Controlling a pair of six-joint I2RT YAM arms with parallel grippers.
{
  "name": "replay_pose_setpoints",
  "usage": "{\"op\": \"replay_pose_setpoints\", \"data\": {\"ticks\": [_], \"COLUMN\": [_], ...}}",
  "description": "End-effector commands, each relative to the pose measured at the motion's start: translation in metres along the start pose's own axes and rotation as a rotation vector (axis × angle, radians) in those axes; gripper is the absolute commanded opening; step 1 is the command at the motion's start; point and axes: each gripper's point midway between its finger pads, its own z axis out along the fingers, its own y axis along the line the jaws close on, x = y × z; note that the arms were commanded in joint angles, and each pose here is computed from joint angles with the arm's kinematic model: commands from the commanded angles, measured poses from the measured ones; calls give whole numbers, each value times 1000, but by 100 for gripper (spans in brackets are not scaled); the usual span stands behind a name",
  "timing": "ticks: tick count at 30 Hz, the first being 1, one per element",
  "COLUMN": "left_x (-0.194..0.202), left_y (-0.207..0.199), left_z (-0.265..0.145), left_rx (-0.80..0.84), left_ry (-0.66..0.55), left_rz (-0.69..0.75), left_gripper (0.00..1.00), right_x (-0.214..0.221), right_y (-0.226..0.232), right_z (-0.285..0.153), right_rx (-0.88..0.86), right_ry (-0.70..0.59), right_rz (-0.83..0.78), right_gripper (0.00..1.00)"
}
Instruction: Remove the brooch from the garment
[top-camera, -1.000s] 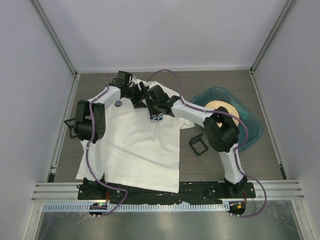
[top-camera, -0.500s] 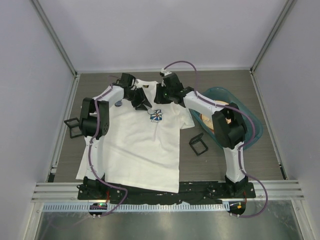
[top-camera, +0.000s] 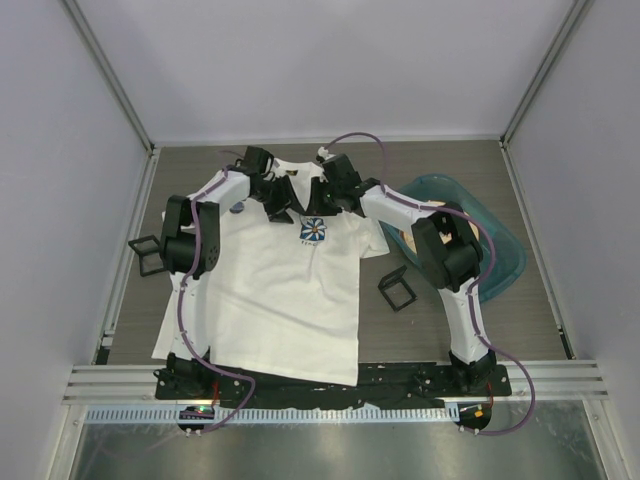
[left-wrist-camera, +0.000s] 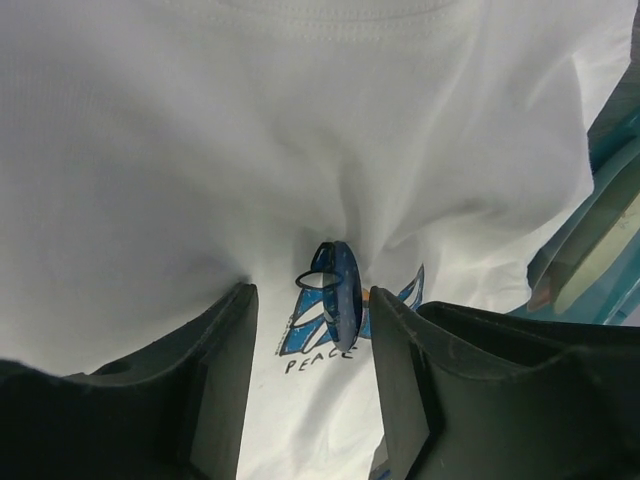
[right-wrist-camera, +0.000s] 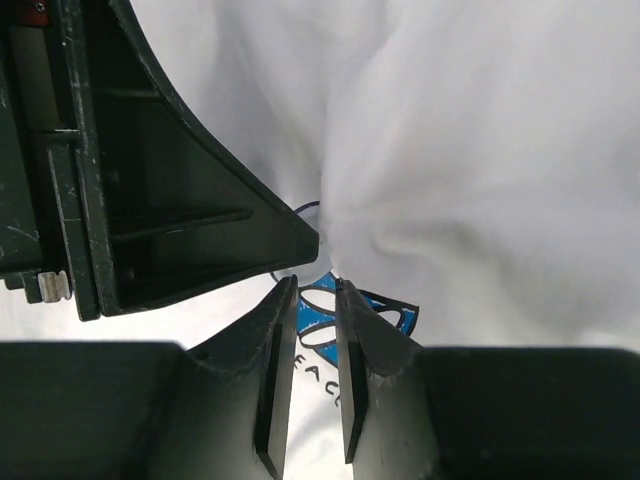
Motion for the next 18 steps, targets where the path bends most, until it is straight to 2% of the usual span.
{"op": "replay_pose_setpoints", "data": {"ticks": [1, 6, 9, 13, 18], "left_x": [-9, -12, -13, -16, -22], "left_y": [-13, -12, -12, -11, -6], "left_z": [-12, -14, -14, -14, -18], "left_rx": [19, 23, 36, 55, 68], "left_ry": [-25, -42, -45, -48, -75], "left_rz": [29, 24, 19, -6, -31], "left_gripper": [49, 47, 55, 56, 46], "right_x": [-24, -22, -20, -20, -16], "right_y": [13, 12, 10, 10, 11], "right_z": [-5, -4, -2, -1, 1], "right_rx": [-36, -38, -40, -42, -45], "right_ry": [-62, -58, -50, -51, -41], "right_rz": [7, 11, 15, 11, 15], "right_gripper": [27, 24, 22, 22, 21]}}
